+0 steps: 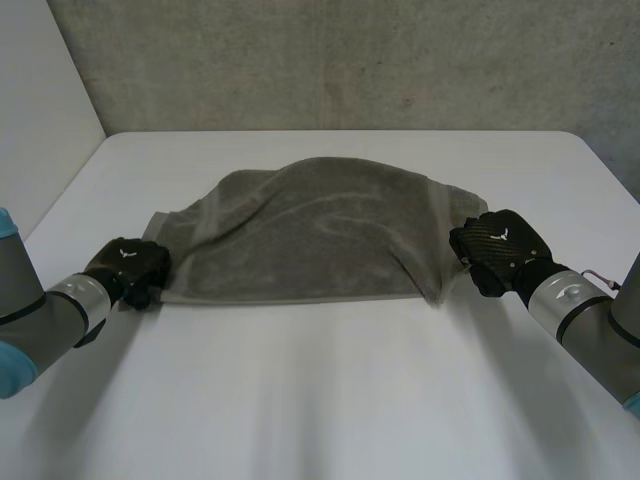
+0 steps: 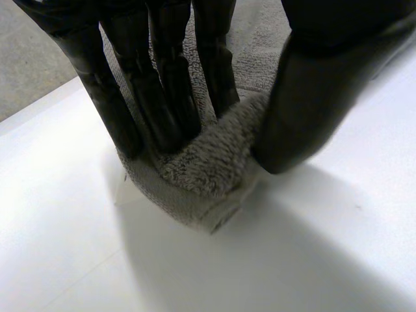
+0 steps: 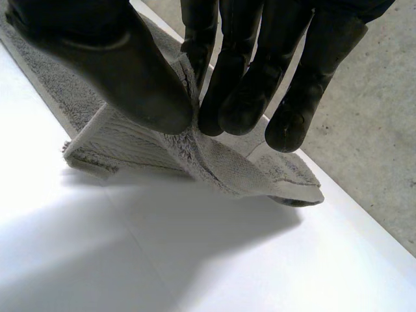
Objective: Fold the towel.
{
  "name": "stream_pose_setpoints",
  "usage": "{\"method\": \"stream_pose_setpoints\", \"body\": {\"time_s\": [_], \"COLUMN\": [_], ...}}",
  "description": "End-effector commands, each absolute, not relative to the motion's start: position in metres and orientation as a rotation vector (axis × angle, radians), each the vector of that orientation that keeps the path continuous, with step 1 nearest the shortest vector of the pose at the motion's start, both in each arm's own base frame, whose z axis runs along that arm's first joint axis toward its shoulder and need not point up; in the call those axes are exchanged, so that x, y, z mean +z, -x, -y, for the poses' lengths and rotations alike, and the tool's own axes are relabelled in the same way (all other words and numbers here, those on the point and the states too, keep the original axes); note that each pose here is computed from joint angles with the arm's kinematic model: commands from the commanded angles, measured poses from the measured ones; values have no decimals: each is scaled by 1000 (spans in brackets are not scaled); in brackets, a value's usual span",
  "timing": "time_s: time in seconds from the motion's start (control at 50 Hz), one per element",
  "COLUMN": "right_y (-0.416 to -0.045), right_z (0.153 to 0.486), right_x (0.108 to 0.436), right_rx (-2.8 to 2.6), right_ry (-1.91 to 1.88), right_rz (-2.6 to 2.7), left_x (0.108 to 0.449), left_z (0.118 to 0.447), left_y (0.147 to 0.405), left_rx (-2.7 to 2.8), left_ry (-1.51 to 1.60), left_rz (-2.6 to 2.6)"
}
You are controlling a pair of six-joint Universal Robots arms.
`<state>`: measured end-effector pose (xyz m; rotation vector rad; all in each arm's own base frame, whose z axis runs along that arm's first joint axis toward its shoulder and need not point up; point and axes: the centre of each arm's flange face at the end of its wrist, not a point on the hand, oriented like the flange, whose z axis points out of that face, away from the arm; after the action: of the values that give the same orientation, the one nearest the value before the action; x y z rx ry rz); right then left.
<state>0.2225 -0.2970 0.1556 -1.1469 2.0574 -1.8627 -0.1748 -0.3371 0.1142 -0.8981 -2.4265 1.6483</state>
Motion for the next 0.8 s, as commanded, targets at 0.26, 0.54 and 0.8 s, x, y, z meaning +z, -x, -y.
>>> {"method": "stream_pose_setpoints", "body": {"time_s": [0.26,0.54,0.8], "right_y": [-219,-173,-173], "right_z": [304,348,326], "right_x": [172,169,208], "right_rx": [-1892,-1884,-1811], "right_ry": [1116,783,947], "right_rz": [-2059,-2355,-2398], "left_x": [153,153,177], "left_z": [336,322,308], "left_y": [174,175,177], "left_rx": [1726,1633,1594], "left_ry": [705,507,518], "left_rz": [2361,2355,2366]}}
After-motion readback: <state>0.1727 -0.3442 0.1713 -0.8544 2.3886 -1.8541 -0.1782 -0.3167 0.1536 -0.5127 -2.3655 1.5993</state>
